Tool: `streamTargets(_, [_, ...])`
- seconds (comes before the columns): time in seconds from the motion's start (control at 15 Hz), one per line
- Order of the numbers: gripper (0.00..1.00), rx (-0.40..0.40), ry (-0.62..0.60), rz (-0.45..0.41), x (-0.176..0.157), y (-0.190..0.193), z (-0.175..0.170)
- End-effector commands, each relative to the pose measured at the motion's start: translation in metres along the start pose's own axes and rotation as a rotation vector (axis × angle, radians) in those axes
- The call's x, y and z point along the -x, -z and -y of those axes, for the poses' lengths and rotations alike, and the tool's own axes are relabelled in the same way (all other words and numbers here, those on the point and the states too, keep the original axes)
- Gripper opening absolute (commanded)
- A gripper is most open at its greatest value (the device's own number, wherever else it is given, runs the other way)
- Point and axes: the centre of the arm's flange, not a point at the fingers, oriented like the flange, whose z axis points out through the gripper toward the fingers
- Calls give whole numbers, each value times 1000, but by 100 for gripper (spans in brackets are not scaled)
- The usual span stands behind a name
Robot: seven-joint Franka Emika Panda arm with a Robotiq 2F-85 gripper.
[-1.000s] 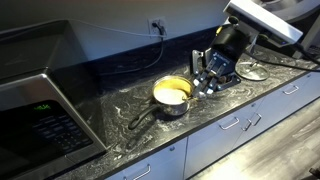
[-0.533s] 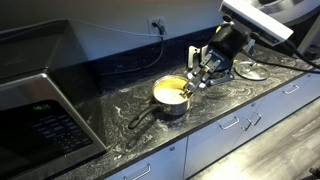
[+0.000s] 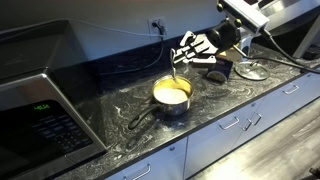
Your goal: Use the silver fork to stir the contents in the silver pot on the left.
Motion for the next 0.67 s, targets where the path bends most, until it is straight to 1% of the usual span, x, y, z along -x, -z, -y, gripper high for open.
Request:
streamTargets(0.0, [4,-164,-123,2,-29,-13,8])
streamTargets(0.07, [4,-209,-152,-10,-37,-14,7])
streamTargets(0.2, [4,-279,-186,-66,-57,-18,4])
streamTargets(0.33, [4,-323,-220,-114,-68,-20,1])
streamTargets(0.47, [4,-340,-241,-137,-76,-21,-2])
streamTargets(0.53, [4,-333,-257,-123,-79,-23,-2])
streamTargets(0.6, [14,-311,-243,-127,-78,-16,-9])
